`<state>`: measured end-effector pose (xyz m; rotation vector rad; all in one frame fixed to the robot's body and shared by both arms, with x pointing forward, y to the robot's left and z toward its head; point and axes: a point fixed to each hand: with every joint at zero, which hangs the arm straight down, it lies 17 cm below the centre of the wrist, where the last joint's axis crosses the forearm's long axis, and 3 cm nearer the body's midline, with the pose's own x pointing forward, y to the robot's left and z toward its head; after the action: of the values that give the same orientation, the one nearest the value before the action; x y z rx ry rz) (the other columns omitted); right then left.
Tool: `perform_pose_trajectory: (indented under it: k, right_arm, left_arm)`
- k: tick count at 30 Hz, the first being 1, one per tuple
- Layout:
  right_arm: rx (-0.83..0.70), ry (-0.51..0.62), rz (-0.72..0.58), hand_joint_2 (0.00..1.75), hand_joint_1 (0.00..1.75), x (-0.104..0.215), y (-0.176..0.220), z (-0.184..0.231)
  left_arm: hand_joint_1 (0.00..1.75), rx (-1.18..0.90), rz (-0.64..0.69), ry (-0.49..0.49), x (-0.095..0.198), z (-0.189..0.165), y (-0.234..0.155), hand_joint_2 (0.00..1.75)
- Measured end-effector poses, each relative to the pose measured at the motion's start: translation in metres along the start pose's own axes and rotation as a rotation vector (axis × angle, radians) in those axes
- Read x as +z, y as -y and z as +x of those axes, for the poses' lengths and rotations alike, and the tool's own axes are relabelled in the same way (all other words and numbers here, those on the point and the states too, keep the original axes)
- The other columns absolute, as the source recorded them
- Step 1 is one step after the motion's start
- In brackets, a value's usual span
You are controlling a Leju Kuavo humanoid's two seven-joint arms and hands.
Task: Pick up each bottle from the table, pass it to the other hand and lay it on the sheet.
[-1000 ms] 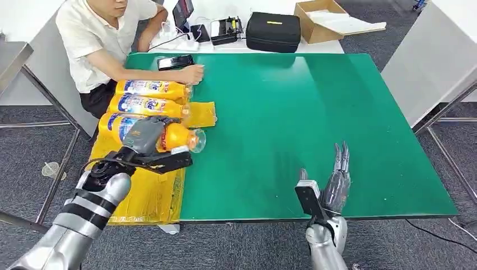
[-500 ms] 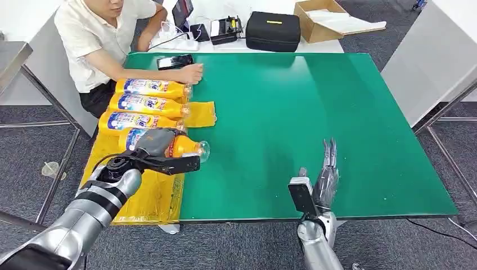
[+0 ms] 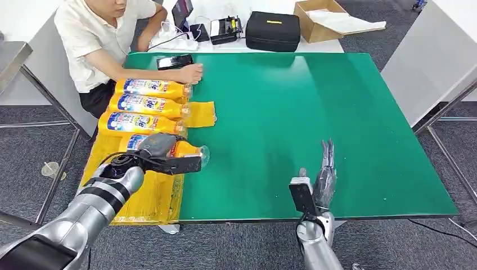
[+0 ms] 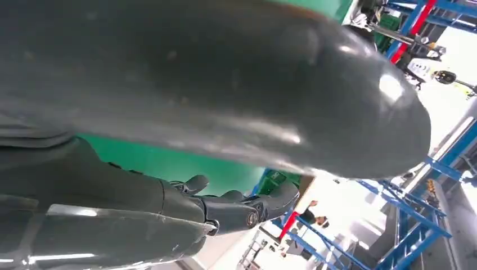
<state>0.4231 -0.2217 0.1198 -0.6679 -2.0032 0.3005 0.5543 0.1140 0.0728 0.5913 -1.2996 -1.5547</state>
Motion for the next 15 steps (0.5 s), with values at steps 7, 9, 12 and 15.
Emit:
perform_pose_trajectory:
  k: [7, 9, 12, 15]
  right_arm:
    - [-0.012, -0.008, -0.001, 0.00, 0.00, 0.001, 0.000, -0.001]
    - [-0.014, -0.011, 0.000, 0.00, 0.00, 0.002, -0.001, -0.002]
    - [-0.022, -0.020, -0.001, 1.75, 0.00, 0.002, -0.001, -0.004]
    - [-0.020, -0.021, 0.006, 1.75, 0.00, 0.004, -0.002, -0.005]
  left_arm:
    - [1.75, 0.008, -0.009, -0.013, -0.001, -0.002, 0.002, 1.75]
    - [1.62, 0.007, -0.013, -0.026, -0.001, -0.003, 0.004, 1.75]
    - [0.33, 0.002, -0.026, -0.049, 0.000, -0.008, 0.010, 1.75]
    - [0.00, 0.006, -0.021, -0.058, 0.000, -0.011, 0.011, 0.00]
